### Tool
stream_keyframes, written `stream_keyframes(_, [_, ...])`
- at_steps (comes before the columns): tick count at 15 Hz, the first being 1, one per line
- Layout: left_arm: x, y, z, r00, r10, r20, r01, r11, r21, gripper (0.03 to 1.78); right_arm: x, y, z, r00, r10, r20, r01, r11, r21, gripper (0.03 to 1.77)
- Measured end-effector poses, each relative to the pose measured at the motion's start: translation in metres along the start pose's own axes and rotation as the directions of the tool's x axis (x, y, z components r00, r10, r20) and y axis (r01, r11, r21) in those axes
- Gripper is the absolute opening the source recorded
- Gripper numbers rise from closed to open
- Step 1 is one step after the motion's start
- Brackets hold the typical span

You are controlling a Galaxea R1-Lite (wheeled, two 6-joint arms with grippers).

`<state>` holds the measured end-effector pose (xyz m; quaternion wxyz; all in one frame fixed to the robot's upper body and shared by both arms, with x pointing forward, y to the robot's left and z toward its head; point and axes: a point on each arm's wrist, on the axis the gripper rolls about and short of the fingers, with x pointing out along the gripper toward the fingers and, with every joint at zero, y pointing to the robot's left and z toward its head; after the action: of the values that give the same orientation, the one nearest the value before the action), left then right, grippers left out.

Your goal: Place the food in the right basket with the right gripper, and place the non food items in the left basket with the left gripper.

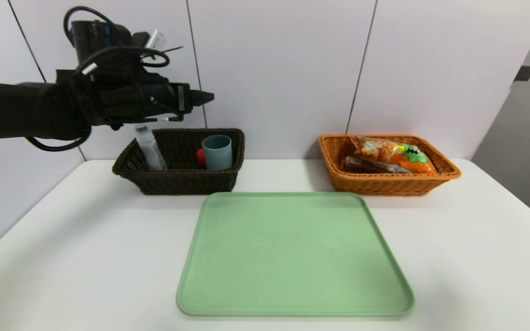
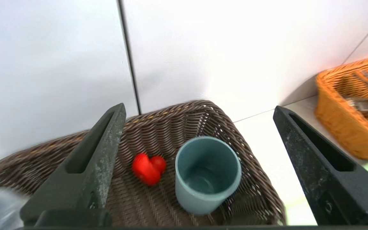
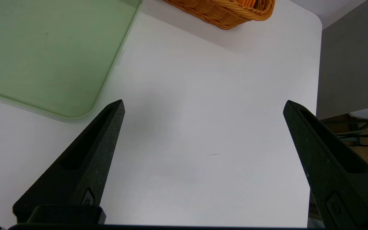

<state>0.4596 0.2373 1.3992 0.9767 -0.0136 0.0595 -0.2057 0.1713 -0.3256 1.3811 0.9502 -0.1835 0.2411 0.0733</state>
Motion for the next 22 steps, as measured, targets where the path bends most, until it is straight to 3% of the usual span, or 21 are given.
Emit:
stream_keyframes(5, [-0.084,-0.012,0.018,0.994,0.056,-0.098,-0.06,0.997,-0.037,1.67,-0.01,0.0,-0.004,1.0,-0.017,0.024,0.013,0.989,0.144,1.71])
stream_keyframes(8, [-0.145,-0.021,0.005,0.971,0.148,-0.188,-0.157,0.987,-0.033,1.67,-0.017,0.001,-0.01,0.999,-0.032,0.039,0.023,0.98,0.199,1.71])
stream_keyframes(14, [-0.248,-0.032,-0.057,0.917,0.3,-0.264,-0.313,0.95,-0.005,1.69,-0.033,0.006,-0.032,0.995,-0.063,0.072,0.046,0.976,0.214,1.71])
stream_keyframes(22, [-0.314,-0.037,-0.122,0.881,0.407,-0.242,-0.422,0.907,-0.012,1.69,-0.045,0.024,-0.085,0.992,-0.108,0.072,0.091,0.974,0.209,1.71])
